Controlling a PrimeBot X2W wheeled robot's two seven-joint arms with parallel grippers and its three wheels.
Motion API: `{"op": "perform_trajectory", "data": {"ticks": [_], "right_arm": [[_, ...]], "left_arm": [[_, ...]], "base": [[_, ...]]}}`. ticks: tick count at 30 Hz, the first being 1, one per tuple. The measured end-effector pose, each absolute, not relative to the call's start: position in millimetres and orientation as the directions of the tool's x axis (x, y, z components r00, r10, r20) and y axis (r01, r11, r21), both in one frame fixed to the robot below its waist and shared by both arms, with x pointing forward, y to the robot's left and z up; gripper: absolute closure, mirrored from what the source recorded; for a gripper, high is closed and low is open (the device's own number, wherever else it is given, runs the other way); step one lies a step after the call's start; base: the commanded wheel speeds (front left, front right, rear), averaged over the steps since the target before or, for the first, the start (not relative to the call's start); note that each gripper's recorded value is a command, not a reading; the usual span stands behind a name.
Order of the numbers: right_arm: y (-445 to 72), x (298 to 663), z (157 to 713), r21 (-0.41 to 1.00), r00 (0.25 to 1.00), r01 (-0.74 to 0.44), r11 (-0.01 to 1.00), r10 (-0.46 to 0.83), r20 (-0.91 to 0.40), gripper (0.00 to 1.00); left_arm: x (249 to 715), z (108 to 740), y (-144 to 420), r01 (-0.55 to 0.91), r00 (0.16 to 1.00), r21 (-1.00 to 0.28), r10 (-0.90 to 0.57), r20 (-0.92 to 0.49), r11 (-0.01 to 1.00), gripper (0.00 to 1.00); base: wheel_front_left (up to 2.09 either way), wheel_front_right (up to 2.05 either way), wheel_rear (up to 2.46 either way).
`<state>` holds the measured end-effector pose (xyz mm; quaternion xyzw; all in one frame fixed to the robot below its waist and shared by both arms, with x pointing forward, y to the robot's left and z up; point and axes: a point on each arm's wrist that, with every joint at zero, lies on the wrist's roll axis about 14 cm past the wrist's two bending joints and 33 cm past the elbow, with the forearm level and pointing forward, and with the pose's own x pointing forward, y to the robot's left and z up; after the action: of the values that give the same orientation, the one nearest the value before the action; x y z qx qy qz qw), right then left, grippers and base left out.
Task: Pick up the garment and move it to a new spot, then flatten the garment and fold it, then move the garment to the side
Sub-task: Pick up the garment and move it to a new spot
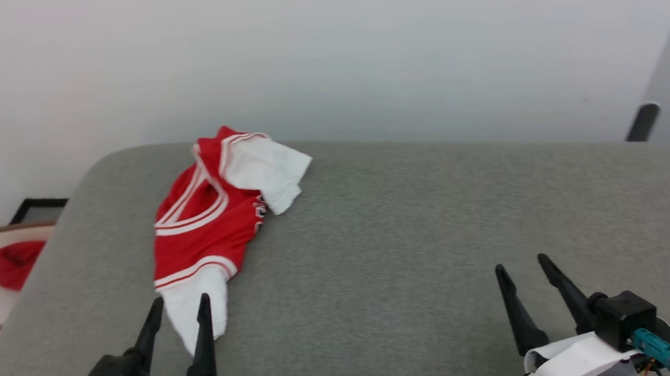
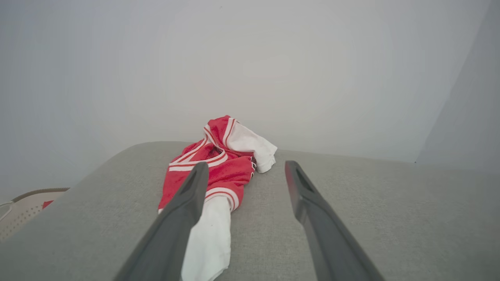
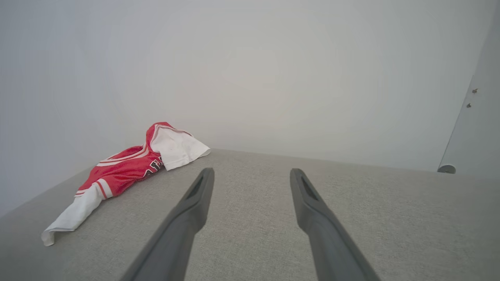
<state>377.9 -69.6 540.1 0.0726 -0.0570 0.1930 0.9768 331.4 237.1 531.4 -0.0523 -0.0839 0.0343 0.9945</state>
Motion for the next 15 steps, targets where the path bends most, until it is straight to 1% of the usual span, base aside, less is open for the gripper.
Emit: {"op": "perform_trajectory", "data": {"ticks": [8,15], "right_arm": [[-20,377,544,0.131,0.856,-0.512,0.849,0.493,0.152,0.0],[-1,377,544,0.129,0.827,-0.559,0.819,0.541,0.152,0.0]], "left_arm": [[300,528,274,-0.178,0.967,-0.125,0.197,0.162,0.976,0.0],[284,527,288,-0.229,0.954,-0.144,0.251,0.161,0.963,0.0]], "base": [[0.0,0.0,0.0],[0.0,0.0,0.0]]}}
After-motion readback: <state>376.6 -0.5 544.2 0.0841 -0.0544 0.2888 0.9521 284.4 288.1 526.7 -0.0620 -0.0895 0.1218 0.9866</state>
